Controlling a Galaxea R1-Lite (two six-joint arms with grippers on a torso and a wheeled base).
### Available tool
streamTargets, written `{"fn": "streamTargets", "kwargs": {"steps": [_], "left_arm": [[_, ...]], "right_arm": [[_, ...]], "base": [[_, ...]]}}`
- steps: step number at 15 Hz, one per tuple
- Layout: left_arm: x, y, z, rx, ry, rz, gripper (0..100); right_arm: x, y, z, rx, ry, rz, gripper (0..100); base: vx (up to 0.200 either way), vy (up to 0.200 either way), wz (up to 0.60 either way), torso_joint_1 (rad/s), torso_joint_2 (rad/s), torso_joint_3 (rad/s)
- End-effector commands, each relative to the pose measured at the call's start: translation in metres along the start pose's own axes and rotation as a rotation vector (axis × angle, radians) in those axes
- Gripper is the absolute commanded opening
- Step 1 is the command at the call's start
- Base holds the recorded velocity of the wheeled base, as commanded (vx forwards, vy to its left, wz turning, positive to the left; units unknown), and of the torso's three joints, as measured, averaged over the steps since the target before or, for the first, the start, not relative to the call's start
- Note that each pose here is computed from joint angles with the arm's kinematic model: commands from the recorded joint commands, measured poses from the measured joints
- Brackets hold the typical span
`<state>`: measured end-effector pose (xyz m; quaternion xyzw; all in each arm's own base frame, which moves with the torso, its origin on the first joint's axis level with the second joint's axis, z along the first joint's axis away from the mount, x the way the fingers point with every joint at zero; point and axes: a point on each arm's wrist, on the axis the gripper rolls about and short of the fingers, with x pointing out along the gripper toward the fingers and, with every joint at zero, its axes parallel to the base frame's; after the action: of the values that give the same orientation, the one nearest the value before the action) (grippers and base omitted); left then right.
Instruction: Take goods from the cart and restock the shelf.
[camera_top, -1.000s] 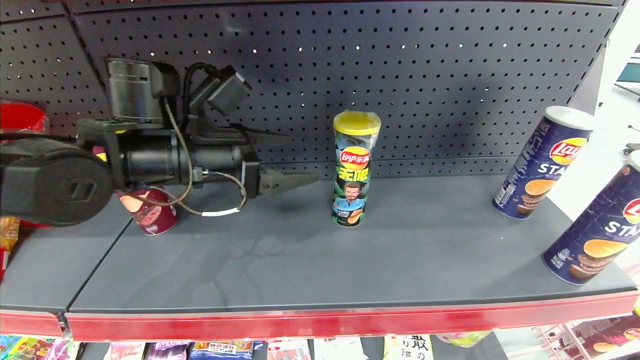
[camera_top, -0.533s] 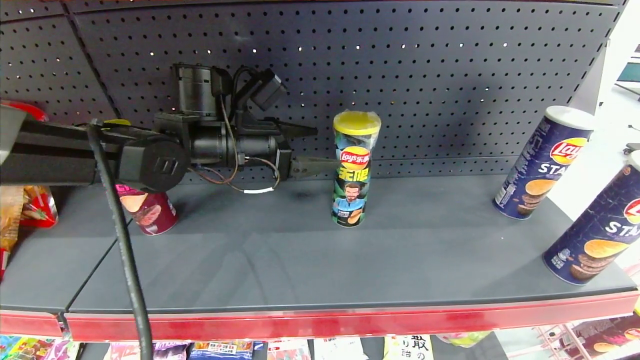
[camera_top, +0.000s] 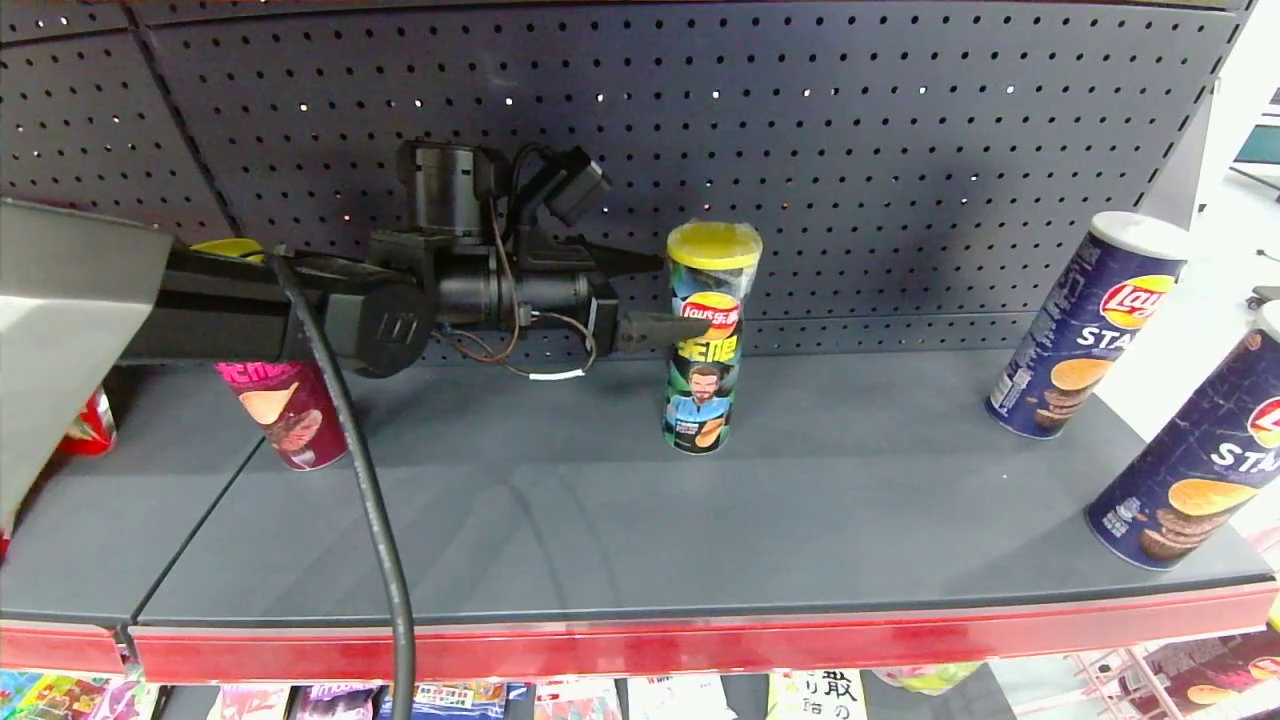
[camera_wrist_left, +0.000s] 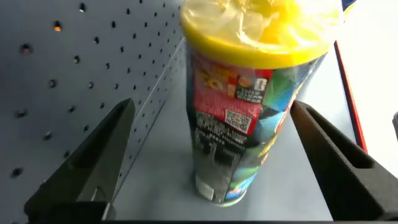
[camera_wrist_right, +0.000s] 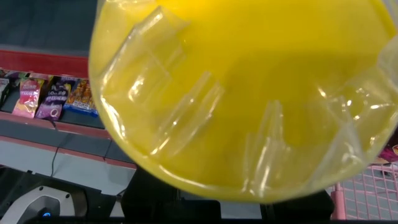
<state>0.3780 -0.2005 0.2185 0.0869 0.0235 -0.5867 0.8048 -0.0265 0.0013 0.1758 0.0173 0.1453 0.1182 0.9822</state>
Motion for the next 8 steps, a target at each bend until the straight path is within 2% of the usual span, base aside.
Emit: {"fn": "streamTargets", "kwargs": {"steps": [1, 3, 8], "left_arm": [[0.009, -0.002, -0.003, -0.005, 0.002, -0.018, 100], [0.015, -0.008, 0.0, -0.018, 0.012, -0.041, 100], [0.026, -0.001, 0.007, -0.018, 0.011, -0.048, 100]], "right_arm": [[0.0, 0.0, 0.0, 0.0, 0.001, 0.001, 0], [0.001, 0.0, 0.0, 0.001, 0.004, 0.001, 0], [0.0, 0.0, -0.001, 0.001, 0.003, 0.001, 0]], "base": [[0.0, 0.0, 0.0, 0.0, 0.0, 0.0], [0.0, 0.0, 0.0, 0.0, 0.0, 0.0], [0.0, 0.0, 0.0, 0.0, 0.0, 0.0]]}}
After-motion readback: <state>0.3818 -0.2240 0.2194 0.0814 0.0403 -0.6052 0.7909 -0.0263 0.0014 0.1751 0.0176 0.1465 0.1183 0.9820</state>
